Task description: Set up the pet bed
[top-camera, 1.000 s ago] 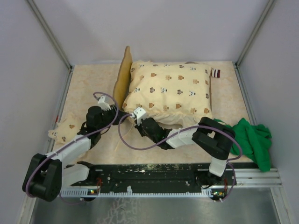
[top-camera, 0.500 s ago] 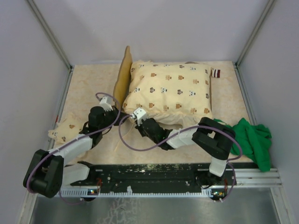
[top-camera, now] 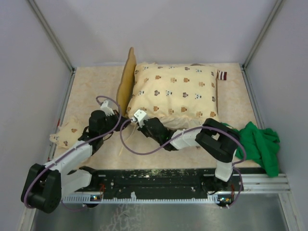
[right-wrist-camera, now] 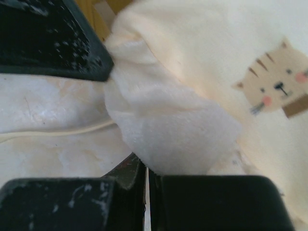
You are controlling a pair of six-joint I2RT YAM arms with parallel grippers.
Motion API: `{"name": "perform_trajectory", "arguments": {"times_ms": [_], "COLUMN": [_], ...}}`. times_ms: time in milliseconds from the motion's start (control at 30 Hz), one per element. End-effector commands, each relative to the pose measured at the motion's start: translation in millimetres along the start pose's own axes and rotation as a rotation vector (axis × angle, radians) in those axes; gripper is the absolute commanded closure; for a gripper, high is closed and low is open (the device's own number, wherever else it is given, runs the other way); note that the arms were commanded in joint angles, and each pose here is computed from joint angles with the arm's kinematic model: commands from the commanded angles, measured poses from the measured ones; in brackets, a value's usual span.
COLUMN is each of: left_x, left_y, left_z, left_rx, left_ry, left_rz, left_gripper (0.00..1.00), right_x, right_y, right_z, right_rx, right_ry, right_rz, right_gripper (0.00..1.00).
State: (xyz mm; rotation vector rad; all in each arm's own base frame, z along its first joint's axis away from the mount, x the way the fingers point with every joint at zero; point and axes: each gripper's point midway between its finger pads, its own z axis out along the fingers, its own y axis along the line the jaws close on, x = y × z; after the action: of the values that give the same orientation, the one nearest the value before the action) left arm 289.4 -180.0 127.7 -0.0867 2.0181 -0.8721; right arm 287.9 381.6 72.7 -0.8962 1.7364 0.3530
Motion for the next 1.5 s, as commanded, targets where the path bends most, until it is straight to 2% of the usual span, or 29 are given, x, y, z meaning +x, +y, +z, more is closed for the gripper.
{"name": "perform_trajectory", "arguments": {"times_ms": [0,167,333,433,667,800,933,1067,1100,1233,1333,1467], "left_x": [-8.0,-9.9,-11.4,-12.2,-13.7,-15.0,-14.5,-18.1,-21.6,-21.6,-22.4,-25.3], "left_y": [-20.3,-20.2,-17.7,-19.1,-26.9,-28.6,-35.2,-28.2,-27.6,-14.6,2.2,9.5], "left_z": [-5.0,-7.4,-7.8,-9.1,-12.8,-15.8,-19.4,-24.6,-26.6,-40.0,-50.0,-55.6], "left_rx": [0.058,0.031,0.004,0.002,0.015,0.012,0.033,-0.050,-0.071,-0.196,-0.293,-0.315], "left_ry": [0.009,0.018,0.021,0.023,0.032,0.025,0.036,0.039,0.035,0.022,-0.048,-0.120], "left_rz": [-0.026,-0.061,-0.077,-0.090,-0.151,-0.185,-0.215,-0.264,-0.279,-0.377,-0.475,-0.560], "left_gripper": [1.00,1.00,1.00,1.00,1.00,1.00,1.00,0.83,0.76,0.62,0.56,0.52], "right_x": [-40.2,-51.3,-36.9,-24.9,-39.4,-55.0,-59.6,-59.3,-61.9,-70.7,-76.0,-74.4], "right_y": [12.1,21.4,21.7,18.2,30.3,30.1,40.8,41.2,41.7,41.3,44.6,46.4], "right_z": [17.1,15.2,-0.3,-4.5,17.8,21.3,20.3,18.9,18.0,19.2,19.4,19.4], "right_rx": [-0.063,-0.063,-0.007,0.028,-0.014,-0.016,-0.092,-0.124,-0.134,-0.145,-0.162,-0.169], "right_ry": [-0.110,-0.135,-0.122,-0.111,-0.093,-0.149,-0.235,-0.287,-0.305,-0.344,-0.367,-0.378], "right_rz": [-0.057,0.016,0.227,0.276,0.212,0.193,-0.015,-0.214,-0.256,-0.347,-0.376,-0.388], "right_gripper": [1.00,1.00,1.00,1.00,1.00,1.00,1.00,1.00,1.00,1.00,1.00,1.00]}}
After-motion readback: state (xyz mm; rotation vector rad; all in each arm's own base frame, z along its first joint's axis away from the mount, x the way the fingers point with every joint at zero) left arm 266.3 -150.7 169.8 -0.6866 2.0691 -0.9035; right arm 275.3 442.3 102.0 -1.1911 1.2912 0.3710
